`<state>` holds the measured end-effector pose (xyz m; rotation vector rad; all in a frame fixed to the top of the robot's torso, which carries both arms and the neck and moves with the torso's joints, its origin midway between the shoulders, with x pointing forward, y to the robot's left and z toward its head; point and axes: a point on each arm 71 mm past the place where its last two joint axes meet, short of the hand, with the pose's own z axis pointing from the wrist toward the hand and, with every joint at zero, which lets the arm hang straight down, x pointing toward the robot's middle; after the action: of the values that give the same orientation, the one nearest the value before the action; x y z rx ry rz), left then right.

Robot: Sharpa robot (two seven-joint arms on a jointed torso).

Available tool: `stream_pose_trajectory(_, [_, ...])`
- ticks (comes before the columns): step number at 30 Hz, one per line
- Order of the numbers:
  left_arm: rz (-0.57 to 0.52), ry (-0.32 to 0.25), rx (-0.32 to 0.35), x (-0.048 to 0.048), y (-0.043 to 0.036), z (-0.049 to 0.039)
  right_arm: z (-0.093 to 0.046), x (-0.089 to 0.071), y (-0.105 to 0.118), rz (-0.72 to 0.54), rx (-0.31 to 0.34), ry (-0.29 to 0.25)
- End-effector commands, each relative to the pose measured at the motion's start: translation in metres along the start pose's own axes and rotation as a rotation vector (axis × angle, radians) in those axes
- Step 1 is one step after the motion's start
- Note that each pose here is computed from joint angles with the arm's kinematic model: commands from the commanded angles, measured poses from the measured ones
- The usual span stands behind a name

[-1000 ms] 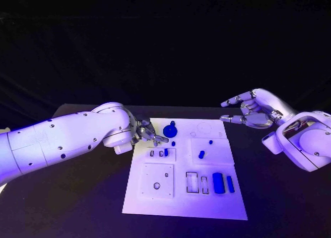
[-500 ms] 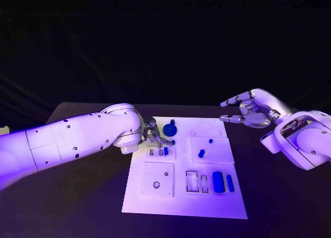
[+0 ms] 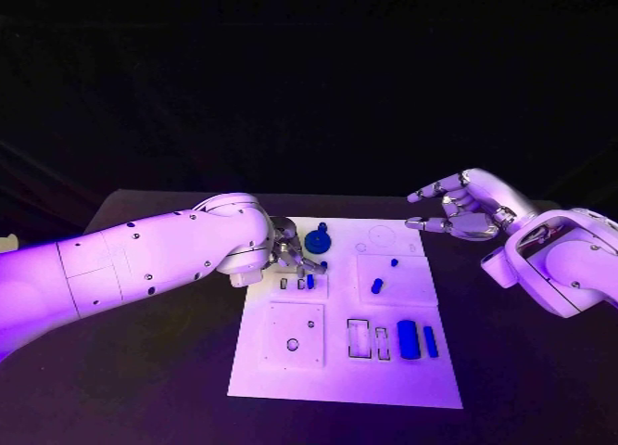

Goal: Assemble the parts on the task board

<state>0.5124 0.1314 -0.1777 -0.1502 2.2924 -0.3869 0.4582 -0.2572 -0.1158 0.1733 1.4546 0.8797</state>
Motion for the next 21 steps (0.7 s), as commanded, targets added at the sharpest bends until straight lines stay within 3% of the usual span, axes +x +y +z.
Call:
stream_pose_trajectory(1, [0.028, 0.027, -0.003, 0.0018, -0.0010, 0.0004, 0.0001, 0.0022, -0.0003, 0.001, 0.003, 0.016])
stream_pose_trajectory(21, [0.046, 0.048, 0.000, 0.0048, -0.0058, 0.0031, 0.0012, 0.0051, -0.0004, 0.004, 0.003, 0.026])
